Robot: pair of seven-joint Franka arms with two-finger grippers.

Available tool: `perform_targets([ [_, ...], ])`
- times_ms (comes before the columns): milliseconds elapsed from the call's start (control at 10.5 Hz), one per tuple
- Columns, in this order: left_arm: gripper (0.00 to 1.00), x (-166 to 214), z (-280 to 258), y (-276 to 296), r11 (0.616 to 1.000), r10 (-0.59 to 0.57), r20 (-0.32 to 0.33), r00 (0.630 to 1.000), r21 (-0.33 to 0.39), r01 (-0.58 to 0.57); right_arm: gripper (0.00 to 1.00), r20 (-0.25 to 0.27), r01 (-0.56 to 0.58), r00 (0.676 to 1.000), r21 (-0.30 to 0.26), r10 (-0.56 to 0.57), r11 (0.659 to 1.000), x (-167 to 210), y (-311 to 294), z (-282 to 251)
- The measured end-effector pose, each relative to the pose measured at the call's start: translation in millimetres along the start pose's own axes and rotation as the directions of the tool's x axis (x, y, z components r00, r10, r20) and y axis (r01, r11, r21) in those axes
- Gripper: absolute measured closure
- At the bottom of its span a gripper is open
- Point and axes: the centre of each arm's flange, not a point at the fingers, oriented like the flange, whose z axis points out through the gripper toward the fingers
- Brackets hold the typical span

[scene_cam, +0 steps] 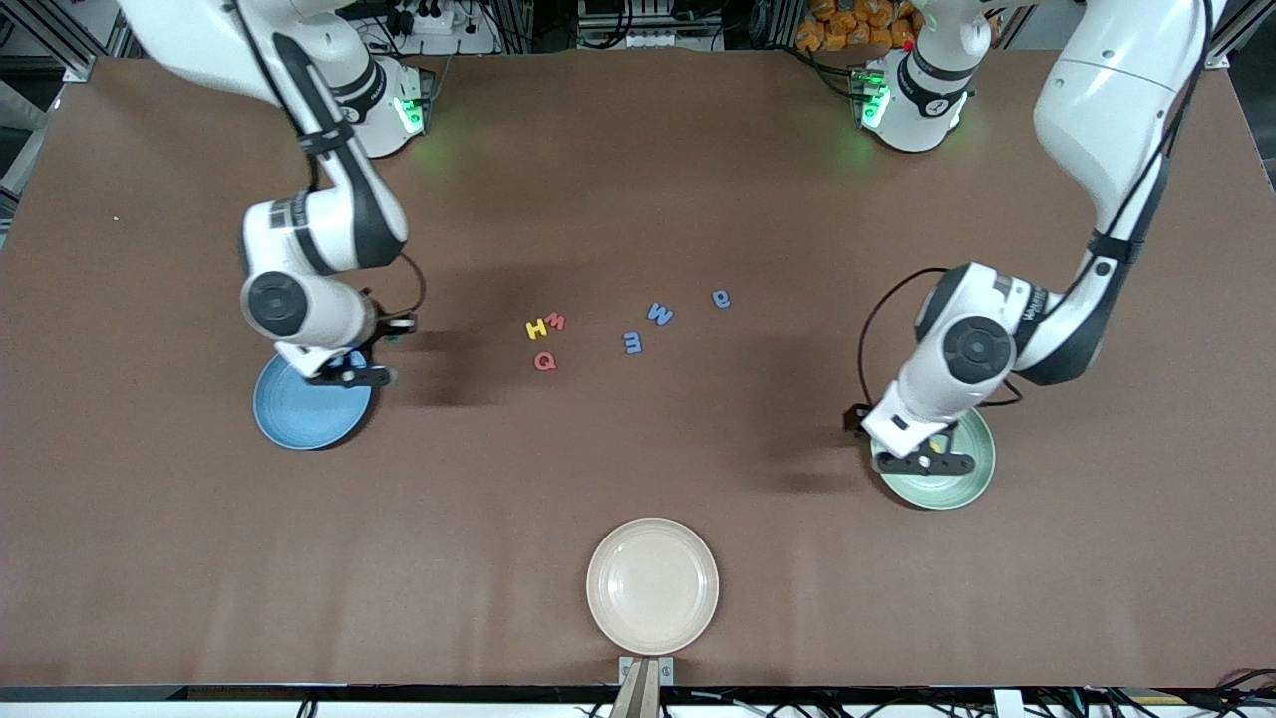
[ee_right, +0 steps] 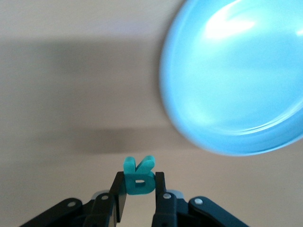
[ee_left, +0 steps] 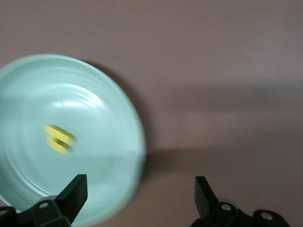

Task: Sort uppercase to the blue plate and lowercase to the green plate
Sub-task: 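Reach the left gripper to blue E while the right gripper reaches pink o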

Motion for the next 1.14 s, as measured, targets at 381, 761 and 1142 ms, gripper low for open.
perform_targets([
  [381, 0.00, -62.0, -22.8, 129.4, 0.984, -0.174, 0.026, 0.984, -0.025, 0.174, 0.71, -0.046, 0.051, 0.998, 0.032, -0.049, 0.998, 22.4, 112.0, -5.0],
  [761, 0.00, -130.2, -25.8, 214.7, 0.938, -0.342, 0.070, 0.937, -0.029, 0.344, 0.60, -0.044, 0.083, 0.996, 0.018, -0.082, 0.996, 42.2, 92.7, 19.8],
  [1142, 0.00, -157.8, -23.8, 260.8, 0.929, -0.363, 0.085, 0.928, -0.044, 0.367, 0.08, -0.031, 0.039, 0.999, 0.018, -0.039, 0.999, 43.3, 77.9, 11.0],
])
